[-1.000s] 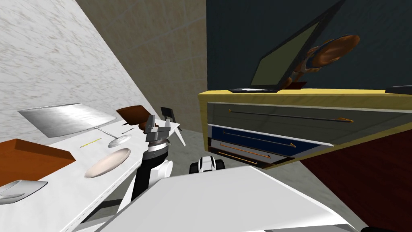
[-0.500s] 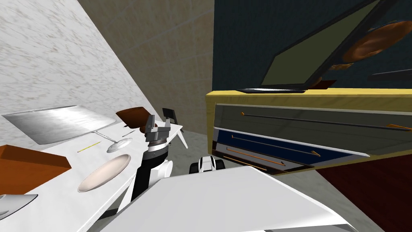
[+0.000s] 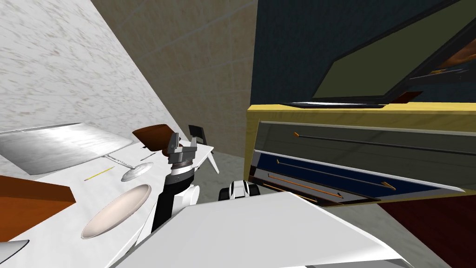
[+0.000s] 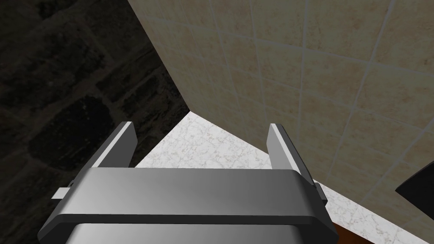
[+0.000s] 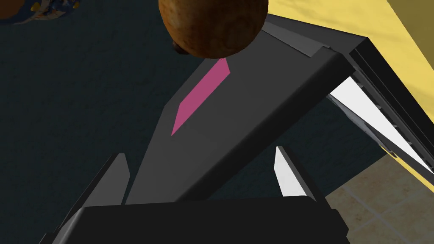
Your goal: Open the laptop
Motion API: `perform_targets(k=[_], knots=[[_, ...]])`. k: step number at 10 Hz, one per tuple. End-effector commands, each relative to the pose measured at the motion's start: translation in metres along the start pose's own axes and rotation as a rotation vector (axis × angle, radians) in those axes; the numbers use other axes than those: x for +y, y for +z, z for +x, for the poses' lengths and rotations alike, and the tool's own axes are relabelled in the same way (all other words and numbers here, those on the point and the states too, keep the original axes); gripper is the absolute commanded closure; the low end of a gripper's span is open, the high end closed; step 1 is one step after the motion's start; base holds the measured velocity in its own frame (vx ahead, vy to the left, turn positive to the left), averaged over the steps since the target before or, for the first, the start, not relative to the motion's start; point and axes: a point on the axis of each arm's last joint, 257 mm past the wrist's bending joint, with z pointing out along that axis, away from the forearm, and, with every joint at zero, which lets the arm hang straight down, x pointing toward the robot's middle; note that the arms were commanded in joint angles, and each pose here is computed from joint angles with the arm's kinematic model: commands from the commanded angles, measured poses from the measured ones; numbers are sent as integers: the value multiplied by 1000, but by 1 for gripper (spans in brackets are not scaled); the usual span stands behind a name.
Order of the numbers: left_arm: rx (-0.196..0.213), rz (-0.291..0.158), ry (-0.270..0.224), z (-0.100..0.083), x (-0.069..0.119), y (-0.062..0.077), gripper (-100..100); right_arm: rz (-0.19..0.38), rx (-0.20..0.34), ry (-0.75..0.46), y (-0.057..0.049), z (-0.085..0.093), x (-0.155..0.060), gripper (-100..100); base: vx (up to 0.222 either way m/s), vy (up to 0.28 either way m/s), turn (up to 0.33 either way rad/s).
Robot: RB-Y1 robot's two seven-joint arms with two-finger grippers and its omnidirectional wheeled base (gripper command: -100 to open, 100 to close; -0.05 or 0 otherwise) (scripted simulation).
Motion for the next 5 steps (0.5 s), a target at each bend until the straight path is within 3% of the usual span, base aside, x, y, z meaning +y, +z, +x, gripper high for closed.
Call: perform_targets(k=[1,2,3,5], knots=[[0,0,0,0,0,0,0,2,0,-4,-1,-7,-3,-100,112,-36,10],[0,0,0,0,0,0,0,2,0,-4,0,-4,-2,-100,72,-26,4],[0,0,0,0,0,0,0,2,-1,-3,-1,-5,-2,100,9,-1,4],[0,0,0,0,0,0,0,0,-4,-122,8,-15,6,100,-9,13,-18]])
